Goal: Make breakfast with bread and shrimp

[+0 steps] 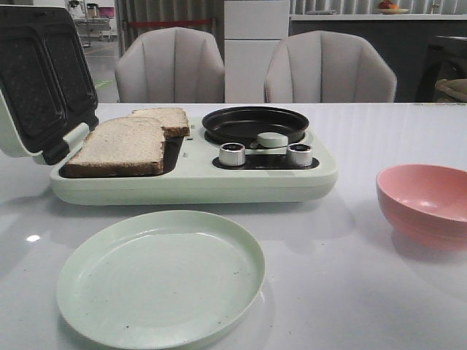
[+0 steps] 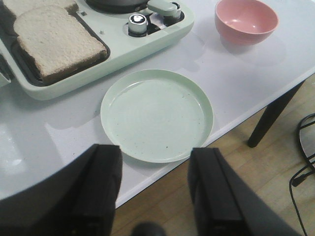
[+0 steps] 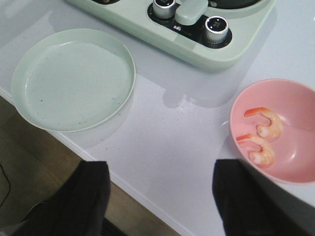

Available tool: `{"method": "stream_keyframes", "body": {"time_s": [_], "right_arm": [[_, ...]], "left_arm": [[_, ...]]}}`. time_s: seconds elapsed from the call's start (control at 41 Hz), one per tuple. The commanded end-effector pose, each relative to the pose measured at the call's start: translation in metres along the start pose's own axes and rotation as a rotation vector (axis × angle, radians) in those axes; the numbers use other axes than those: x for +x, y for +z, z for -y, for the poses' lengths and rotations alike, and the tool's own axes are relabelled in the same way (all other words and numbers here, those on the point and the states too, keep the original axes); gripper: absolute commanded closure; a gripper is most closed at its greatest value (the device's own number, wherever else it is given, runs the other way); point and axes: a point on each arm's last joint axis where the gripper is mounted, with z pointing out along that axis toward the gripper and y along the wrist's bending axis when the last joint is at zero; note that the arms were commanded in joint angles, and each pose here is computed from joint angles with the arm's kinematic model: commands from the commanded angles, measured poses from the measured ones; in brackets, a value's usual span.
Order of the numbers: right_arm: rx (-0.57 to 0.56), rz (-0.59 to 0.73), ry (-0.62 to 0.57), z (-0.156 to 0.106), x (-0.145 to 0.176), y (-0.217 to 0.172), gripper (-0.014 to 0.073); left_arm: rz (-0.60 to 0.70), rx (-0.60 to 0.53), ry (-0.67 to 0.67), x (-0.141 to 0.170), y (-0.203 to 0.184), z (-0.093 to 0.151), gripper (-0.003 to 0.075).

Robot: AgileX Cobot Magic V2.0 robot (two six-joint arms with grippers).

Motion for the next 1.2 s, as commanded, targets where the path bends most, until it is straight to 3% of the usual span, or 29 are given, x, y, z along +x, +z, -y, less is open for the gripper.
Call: {"method": "stream_keyframes", "body": {"time_s": [0.0, 0.244, 0.439, 0.659, 0.78, 0.976, 1.171], "right_arm": [[0.006, 0.099, 0.001, 0.0, -0.013, -0.007, 0.0057], [0.006, 0.099, 0.001, 0.0, -0.013, -0.007, 0.0057], [0.006, 0.099, 0.001, 0.0, -0.013, -0.007, 0.0057], [0.006, 0.099, 0.001, 0.0, -0.013, -0.007, 0.0057], [0.006, 0.099, 0.001, 0.0, -0.013, -0.007, 0.0057], [0.006, 0.099, 0.001, 0.0, -0.013, -0.007, 0.0057], [0.006, 0.099, 0.001, 0.0, -0.013, -0.007, 0.0057]], "left_arm": [[0.099, 0.021, 0.006, -0.013, -0.005, 0.002, 0.0338], [0.077, 0.018, 0.006, -0.019, -0.001, 0.003, 0.0338], [-0.145, -0.101, 0.088, -0.025, 0.023, -0.003, 0.0349], [-0.312, -0.166, 0.098, -0.035, 0.056, -0.004, 0.0525], [-0.402, -0.24, 0.025, -0.04, 0.07, -0.008, 0.0624], [-0.563, -0.446, -0.115, -0.054, 0.079, -0.044, 0.0615], [-0.483, -0.482, -0.297, -0.068, 0.066, -0.099, 0.0615]]}}
